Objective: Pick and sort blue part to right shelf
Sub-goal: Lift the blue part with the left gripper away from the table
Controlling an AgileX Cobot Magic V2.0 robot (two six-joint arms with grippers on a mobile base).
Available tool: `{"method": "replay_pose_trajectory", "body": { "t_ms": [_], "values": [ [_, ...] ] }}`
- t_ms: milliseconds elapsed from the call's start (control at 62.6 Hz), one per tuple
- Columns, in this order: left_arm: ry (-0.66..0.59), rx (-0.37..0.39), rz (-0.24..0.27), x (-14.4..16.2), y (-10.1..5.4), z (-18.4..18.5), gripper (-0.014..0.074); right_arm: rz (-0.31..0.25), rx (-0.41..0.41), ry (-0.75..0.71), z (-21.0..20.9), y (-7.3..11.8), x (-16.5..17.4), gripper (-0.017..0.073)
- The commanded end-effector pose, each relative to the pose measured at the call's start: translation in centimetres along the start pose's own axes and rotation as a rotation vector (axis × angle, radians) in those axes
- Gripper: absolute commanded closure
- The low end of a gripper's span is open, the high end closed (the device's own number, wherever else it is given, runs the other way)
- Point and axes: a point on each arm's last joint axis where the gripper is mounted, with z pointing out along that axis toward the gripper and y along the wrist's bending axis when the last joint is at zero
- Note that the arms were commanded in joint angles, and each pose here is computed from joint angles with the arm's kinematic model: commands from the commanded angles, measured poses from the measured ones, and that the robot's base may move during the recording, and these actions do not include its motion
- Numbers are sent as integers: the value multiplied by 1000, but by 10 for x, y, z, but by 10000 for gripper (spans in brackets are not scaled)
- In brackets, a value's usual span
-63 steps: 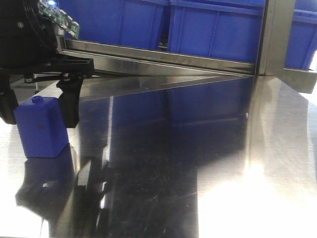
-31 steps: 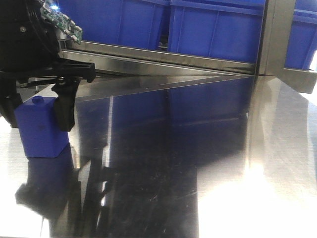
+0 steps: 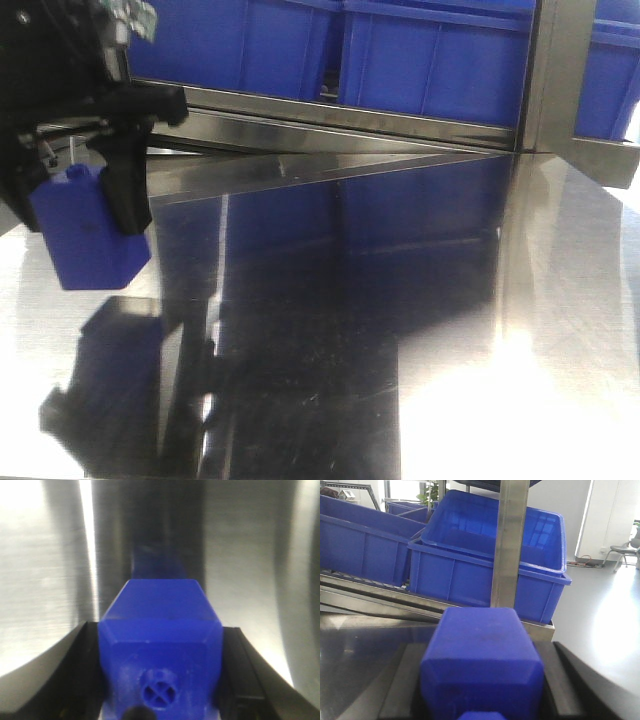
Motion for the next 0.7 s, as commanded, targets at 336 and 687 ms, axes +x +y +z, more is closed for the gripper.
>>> {"method": "replay_pose_trajectory", "body": {
  "t_ms": [336,687],
  "values": [
    [-469,157,123,41,27,-44,260,-15,8,-114,-1,-1,-17,137],
    [-834,-15,49,86,76,-91,260,-15,8,-114,-1,-1,-17,137]
  ]
}}
